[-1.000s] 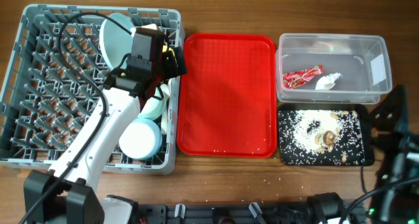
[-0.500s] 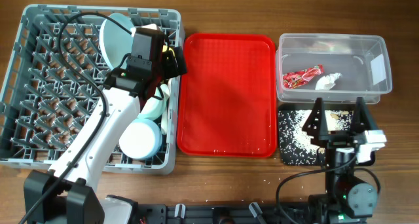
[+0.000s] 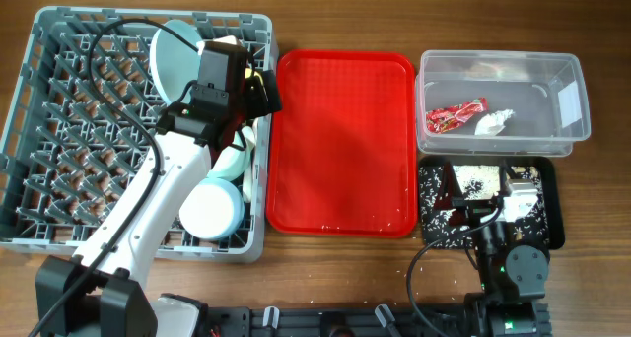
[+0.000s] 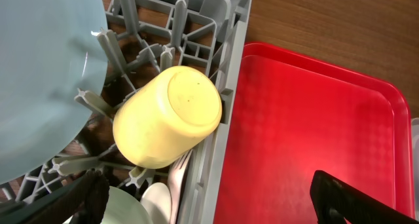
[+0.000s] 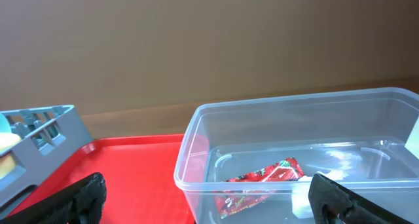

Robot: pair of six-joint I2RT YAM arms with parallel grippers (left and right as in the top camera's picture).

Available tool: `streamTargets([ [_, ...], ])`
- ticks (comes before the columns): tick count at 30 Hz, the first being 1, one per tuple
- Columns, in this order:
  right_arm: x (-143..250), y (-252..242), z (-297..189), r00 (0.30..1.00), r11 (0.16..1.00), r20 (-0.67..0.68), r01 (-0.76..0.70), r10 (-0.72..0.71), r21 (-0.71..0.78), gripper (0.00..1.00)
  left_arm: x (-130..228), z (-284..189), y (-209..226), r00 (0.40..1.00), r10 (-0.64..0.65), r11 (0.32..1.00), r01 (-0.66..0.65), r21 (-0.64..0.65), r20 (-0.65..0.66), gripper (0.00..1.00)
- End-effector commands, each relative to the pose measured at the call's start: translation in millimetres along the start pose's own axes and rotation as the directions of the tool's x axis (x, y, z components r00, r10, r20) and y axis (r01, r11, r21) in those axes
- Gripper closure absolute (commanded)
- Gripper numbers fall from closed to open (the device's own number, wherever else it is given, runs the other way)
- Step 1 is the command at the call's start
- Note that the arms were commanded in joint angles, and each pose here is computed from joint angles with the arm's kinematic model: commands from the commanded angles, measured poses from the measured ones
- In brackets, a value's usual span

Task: Sort waste into correct bins and load items into the dishwasher rack

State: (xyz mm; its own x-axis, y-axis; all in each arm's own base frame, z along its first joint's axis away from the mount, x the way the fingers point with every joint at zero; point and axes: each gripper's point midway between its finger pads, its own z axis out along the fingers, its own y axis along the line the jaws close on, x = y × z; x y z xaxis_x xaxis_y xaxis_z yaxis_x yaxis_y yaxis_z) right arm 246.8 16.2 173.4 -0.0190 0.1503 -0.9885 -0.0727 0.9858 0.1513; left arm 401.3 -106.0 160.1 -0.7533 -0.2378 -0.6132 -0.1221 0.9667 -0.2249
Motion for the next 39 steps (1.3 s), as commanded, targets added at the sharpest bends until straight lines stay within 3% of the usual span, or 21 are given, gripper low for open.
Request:
streamTargets([
  [1, -1.7, 3.3, -0.6, 1.000, 1.000, 0.008, 0.018, -0.018, -0.020, 0.00, -10.2, -5.3, -0.6, 1.000, -0.001, 1.000, 0.001, -0.002, 0.030, 0.00],
  [24, -1.7, 3.3, -0.6, 1.000, 1.000, 0.008, 0.018, -0.018, -0.020, 0.00, -7.9, -10.1, -0.4, 1.000, 0.002, 1.000, -0.002, -0.002, 0.024, 0.00],
  [28, -1.7, 3.3, -0.6, 1.000, 1.000, 0.008, 0.018, -0.018, -0.020, 0.00, -14.5, -47.7, 0.0, 0.998, -0.003, 1.000, 0.001, 0.020, 0.067, 0.00],
  [33, -1.7, 3.3, -0.6, 1.000, 1.000, 0.008, 0.018, -0.018, -0.020, 0.00, -32.7, -140.5, 5.8, 0.969, -0.038, 0.995, 0.016, 0.094, 0.244, 0.00],
  [39, -1.7, 3.3, -0.6, 1.000, 1.000, 0.008, 0.018, -0.018, -0.021, 0.00, 17.4, -210.1, 33.3, 0.925, -0.084, 0.979, 0.007, 0.204, 0.371, 0.00],
])
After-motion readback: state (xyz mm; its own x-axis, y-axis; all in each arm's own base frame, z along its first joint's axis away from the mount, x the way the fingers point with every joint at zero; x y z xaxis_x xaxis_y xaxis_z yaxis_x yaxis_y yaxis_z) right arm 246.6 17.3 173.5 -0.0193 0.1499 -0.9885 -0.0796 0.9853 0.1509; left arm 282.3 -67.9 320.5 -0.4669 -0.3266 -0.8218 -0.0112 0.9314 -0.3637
